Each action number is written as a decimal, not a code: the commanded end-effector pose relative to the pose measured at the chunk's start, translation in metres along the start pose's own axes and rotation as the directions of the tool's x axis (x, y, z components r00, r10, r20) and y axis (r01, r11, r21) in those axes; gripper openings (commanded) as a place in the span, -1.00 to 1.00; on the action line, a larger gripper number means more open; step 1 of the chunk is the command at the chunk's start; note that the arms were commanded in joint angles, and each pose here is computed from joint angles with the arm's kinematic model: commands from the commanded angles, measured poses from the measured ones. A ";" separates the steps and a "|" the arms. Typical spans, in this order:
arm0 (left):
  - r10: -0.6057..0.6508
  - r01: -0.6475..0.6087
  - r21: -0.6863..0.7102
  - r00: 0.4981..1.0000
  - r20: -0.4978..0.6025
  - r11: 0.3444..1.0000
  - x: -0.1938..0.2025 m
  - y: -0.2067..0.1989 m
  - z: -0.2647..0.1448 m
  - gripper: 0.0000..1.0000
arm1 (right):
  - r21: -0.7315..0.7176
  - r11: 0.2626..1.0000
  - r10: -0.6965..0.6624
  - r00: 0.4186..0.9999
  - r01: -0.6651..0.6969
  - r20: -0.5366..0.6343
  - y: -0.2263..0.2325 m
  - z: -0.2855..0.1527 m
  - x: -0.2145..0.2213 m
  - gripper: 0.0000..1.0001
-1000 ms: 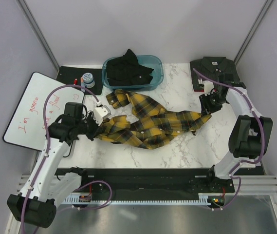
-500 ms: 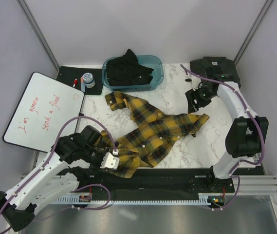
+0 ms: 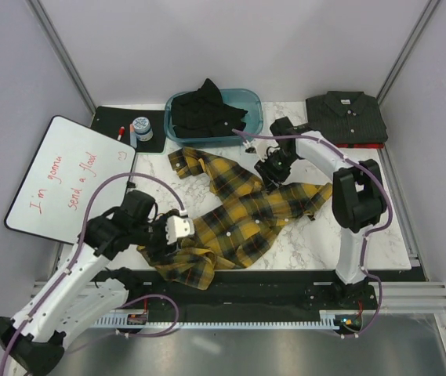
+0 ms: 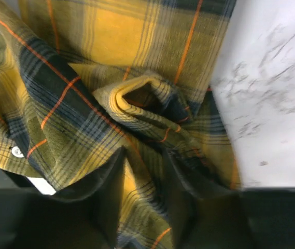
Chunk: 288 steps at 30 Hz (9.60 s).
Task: Fold and stack the long sleeve shirts
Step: Flatten the shirt out
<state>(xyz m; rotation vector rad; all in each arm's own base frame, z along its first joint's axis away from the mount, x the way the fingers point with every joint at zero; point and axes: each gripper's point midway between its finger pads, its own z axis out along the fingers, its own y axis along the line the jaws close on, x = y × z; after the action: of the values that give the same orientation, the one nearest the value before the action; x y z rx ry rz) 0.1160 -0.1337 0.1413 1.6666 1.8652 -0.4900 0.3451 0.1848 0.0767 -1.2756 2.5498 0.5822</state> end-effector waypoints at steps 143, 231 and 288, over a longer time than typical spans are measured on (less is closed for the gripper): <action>-0.020 0.067 0.251 0.983 -0.182 0.966 0.016 -0.007 0.052 -0.85 | -0.049 0.830 -0.556 0.831 0.556 0.027 0.188 -0.139 0.144 -0.65; -0.419 0.411 -0.101 0.837 -0.353 0.906 0.112 0.176 0.074 0.36 | 0.127 0.918 0.355 0.921 -0.375 0.158 -0.164 -0.046 0.026 0.45; -0.432 0.298 -0.656 0.901 -0.048 0.694 0.032 0.364 -0.018 -0.02 | 0.586 0.706 0.075 0.865 -0.397 0.497 -0.233 -0.248 -0.045 0.65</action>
<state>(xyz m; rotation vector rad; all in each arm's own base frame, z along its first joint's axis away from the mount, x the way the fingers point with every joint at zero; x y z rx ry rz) 0.4773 -0.0526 0.1385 1.0354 2.2018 0.2327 0.5817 0.0059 0.2385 -0.4540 2.1593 0.0677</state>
